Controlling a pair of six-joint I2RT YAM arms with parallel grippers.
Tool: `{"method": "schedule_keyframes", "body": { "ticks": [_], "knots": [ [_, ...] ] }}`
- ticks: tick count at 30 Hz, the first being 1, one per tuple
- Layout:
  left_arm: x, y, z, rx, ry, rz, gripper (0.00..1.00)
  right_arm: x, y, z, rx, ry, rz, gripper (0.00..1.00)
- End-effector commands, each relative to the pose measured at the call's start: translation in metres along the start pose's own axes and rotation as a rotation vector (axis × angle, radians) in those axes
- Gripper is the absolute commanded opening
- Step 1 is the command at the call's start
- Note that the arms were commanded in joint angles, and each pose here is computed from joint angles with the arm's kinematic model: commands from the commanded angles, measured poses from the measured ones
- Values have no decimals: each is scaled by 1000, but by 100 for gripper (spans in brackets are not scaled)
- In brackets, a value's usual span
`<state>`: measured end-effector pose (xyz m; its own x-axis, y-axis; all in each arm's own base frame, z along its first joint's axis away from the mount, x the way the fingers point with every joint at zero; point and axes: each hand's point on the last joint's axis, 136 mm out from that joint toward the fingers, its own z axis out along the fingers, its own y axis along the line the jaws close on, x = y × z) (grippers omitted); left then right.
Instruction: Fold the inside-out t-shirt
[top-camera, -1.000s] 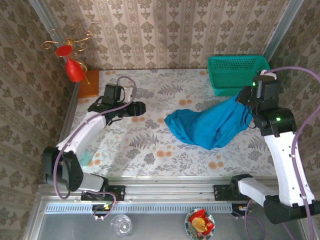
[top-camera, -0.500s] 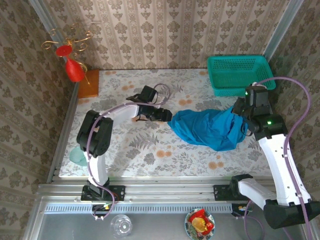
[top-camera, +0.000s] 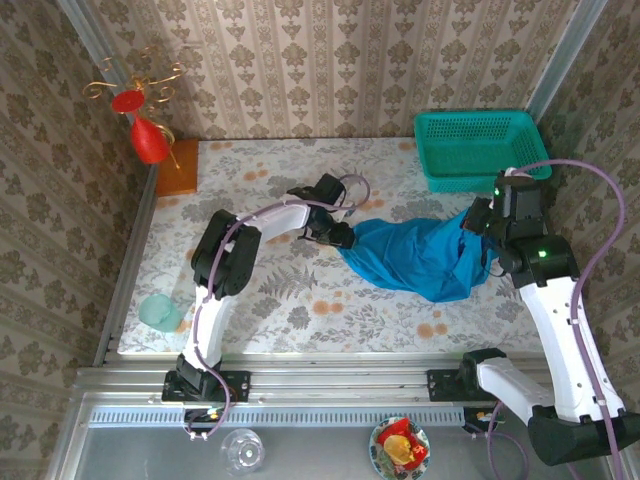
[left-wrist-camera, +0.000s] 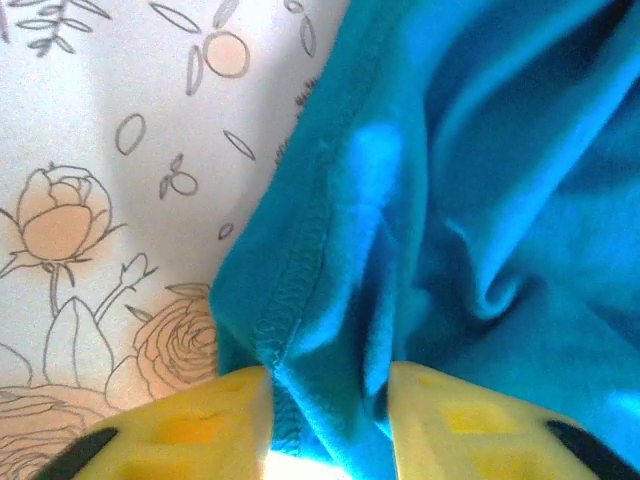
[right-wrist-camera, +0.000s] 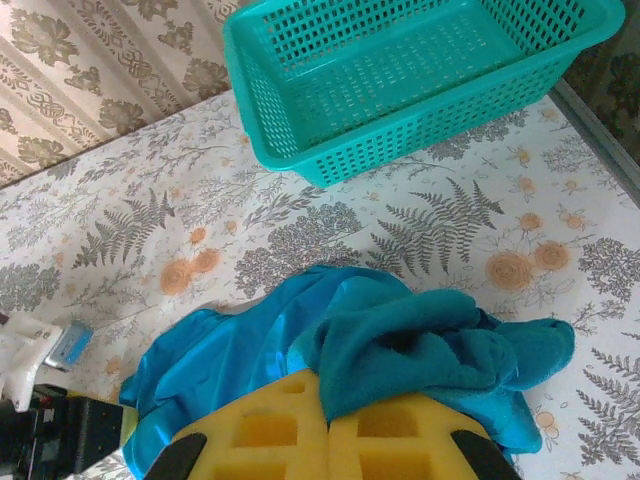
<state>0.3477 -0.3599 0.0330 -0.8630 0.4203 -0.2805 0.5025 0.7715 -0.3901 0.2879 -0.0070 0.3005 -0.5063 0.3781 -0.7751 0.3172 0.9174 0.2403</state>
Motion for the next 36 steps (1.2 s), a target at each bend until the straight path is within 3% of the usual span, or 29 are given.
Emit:
{"method": "schedule_keyframes", "body": {
  "ticks": [1,5,11,15,21,25,30,36],
  "knots": [
    [3,-5,-1,8,1,10,17,1,5,-1,-41,-6,32,0],
    [-14,-1,-46,-13,-123,7,1,3,6,-2,-49,0,33,0],
    [-28,27,-172,-49,-397,-55,0,-16,6,-25,-59,-74,24,0],
    [-8,56,-268,-102,-594,-128,0,-31,-3,-53,-46,-156,31,0],
    [49,83,-389,-248,-864,-226,0,-50,-7,-94,-80,-272,80,0],
    [76,89,-420,-269,-923,-277,0,-56,3,-96,-128,-275,93,0],
    [79,83,-415,-179,-899,-291,0,-60,18,-75,-152,-234,84,0],
    [69,59,-448,-119,-1014,-249,0,-58,72,-8,-311,-81,59,0]
  ]
}}
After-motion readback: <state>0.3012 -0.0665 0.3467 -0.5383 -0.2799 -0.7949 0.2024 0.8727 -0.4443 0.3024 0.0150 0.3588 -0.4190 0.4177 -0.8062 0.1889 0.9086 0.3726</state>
